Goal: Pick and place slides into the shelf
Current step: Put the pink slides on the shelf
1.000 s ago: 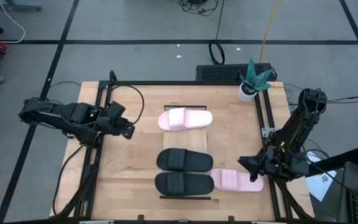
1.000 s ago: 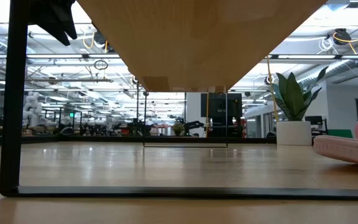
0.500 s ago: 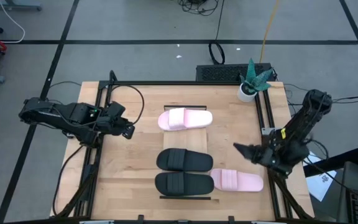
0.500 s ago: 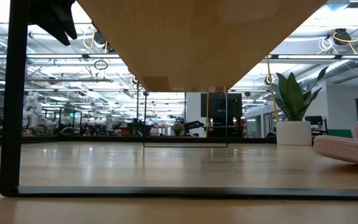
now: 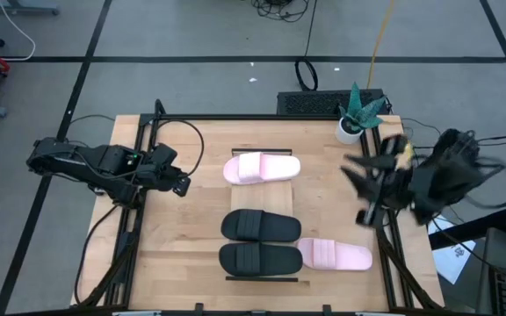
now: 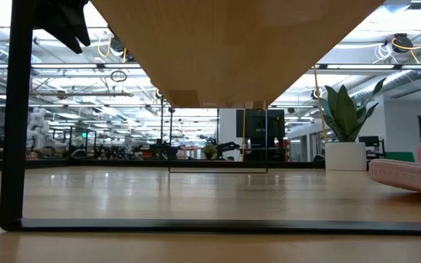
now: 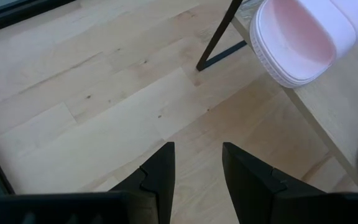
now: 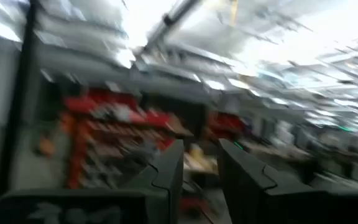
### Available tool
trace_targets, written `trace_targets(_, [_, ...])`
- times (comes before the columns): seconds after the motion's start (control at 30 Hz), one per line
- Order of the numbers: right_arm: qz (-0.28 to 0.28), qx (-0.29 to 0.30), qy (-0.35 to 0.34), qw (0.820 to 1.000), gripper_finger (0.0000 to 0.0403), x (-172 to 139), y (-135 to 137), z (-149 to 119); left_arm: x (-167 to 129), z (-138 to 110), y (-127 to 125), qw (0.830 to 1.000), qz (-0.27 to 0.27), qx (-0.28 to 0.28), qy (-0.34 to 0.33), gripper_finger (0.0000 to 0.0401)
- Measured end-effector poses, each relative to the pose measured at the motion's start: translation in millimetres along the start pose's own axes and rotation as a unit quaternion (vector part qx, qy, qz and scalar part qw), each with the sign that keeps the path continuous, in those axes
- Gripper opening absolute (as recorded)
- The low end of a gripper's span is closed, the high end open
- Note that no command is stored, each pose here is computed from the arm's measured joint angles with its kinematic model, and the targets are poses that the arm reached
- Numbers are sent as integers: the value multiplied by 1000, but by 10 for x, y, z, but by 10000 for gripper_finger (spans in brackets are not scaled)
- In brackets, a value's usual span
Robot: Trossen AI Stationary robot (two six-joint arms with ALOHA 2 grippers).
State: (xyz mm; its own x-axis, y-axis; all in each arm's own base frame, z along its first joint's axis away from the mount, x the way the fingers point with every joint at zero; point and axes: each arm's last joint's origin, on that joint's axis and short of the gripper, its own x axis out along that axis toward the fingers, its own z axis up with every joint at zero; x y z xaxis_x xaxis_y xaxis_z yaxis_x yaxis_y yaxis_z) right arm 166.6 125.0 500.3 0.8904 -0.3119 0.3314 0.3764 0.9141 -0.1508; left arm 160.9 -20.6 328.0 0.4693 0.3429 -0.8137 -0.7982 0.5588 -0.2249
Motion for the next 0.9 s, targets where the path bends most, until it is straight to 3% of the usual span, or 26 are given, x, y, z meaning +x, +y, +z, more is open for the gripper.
trace_targets(0.1, [-80, -26, 95, 992, 86, 38, -197, 205, 0, 1, 0, 1000, 0, 0, 0, 129])
trace_targets(0.2, [-186, -40, 189, 963, 86, 14, -331, 307, 0, 0, 0, 1000, 0, 0, 0, 129])
trace_targets(0.23, [-193, -42, 197, 960, 86, 5, -347, 335, 0, 1, 0, 1000, 0, 0, 0, 129])
trace_targets(0.5, [-143, -21, 190, 971, 86, -136, -219, 423, 0, 2, -2, 1000, -1, -3, -2, 129])
trace_targets(0.9, [-131, -27, 189, 973, 86, -170, 220, 116, 0, 12, -18, 1000, -7, -7, -8, 129])
